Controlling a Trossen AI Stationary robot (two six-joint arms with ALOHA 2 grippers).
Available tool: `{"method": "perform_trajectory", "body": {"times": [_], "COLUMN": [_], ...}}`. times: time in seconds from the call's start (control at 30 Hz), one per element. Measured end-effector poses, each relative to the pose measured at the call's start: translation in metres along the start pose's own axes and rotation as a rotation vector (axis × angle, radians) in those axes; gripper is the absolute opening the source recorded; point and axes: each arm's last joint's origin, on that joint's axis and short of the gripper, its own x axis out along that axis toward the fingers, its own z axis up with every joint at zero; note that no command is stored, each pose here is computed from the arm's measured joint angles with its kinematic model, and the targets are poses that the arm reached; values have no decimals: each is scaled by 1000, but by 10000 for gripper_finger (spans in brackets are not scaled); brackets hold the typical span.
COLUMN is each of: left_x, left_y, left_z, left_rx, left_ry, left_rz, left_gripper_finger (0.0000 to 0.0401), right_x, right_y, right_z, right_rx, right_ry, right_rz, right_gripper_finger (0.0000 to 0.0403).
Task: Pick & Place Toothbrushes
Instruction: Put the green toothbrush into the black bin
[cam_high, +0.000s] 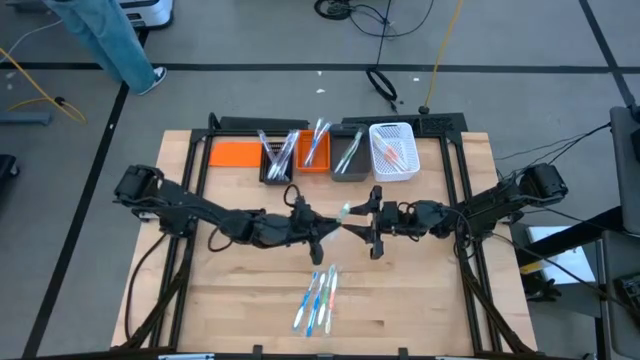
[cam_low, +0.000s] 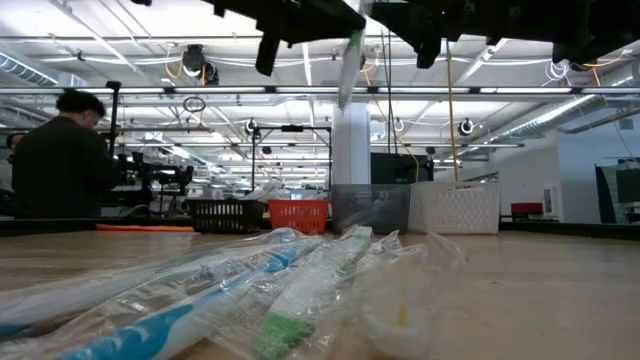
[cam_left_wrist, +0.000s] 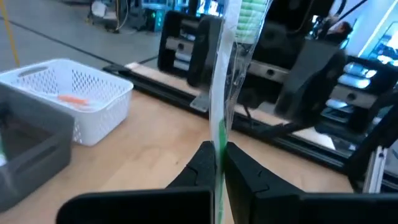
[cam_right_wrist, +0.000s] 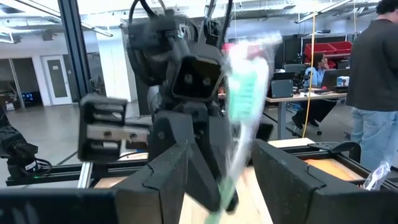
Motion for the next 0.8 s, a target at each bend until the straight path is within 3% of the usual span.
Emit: {"method": "perform_trajectory", "body": {"times": [0.2,0.43,0.8], "left_x": [14,16,16], "left_y": [3,6,6], "left_z": [-8,-9,-8], "left_rx": [-3,11,48], "left_ry": [-17,-13,-8], "left_rz": [-47,-46,-55], "left_gripper_finger": [8,4,64], "right_x": [0,0,0], "right_y": [0,-1,-3], "right_z": [-2,-4,-6], "right_rx": [-10,-62,-102], "right_ry": [17,45,67], "right_rz": [-6,-11,-13], "right_gripper_finger": [138,15,9]}}
